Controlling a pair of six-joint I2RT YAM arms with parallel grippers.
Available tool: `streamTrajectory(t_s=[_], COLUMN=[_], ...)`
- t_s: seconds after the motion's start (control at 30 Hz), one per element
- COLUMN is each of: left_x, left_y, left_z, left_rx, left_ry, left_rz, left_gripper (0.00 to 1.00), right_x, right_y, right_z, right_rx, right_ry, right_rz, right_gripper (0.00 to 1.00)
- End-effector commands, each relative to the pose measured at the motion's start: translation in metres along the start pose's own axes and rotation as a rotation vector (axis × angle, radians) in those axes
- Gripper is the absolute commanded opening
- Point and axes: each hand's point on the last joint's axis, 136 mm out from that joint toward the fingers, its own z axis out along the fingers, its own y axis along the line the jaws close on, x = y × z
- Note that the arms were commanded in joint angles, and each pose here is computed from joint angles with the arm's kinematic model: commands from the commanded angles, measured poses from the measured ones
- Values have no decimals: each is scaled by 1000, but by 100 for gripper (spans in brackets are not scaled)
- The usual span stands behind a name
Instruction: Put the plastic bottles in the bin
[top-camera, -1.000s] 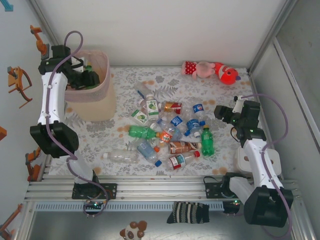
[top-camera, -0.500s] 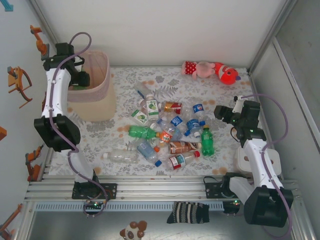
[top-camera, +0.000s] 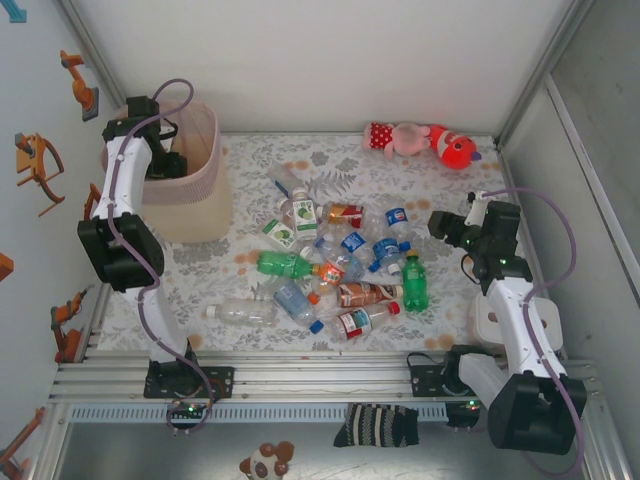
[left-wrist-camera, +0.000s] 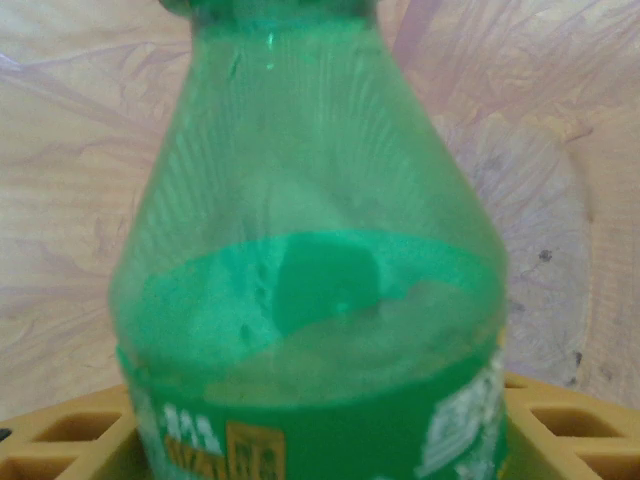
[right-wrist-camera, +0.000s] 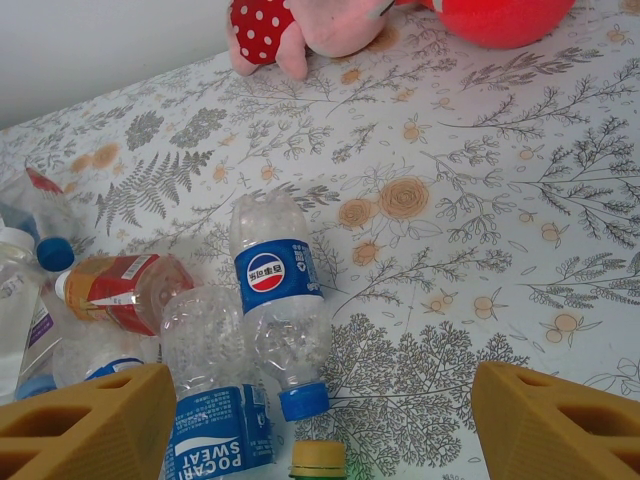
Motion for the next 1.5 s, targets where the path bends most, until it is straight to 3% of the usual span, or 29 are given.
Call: streamTrajectory(t_s=[0.0, 0.5, 0.9, 1.2, 1.47], left_x=[-5, -9, 46, 122, 192], left_y=[-1, -25, -61, -80, -78], left_z=[-27, -140, -223, -231, -184], left_rx=[20, 254, 559, 674, 553], left_ry=[-64, -297, -464, -426, -278], left_rz=[-19, -169, -407, -581, -750], left_gripper=[68, 72, 76, 78, 78], right_x=[-3, -2, -5, -6, -3], right_y=[2, 6, 7, 8, 11], right_z=[-2, -4, -4, -5, -3], right_rx=[-9, -32, -37, -37, -67], right_ry=[-15, -22, -21, -21, -18], right_rz=[-2, 6, 4, 3, 16], right_gripper=[77, 77, 77, 77, 77])
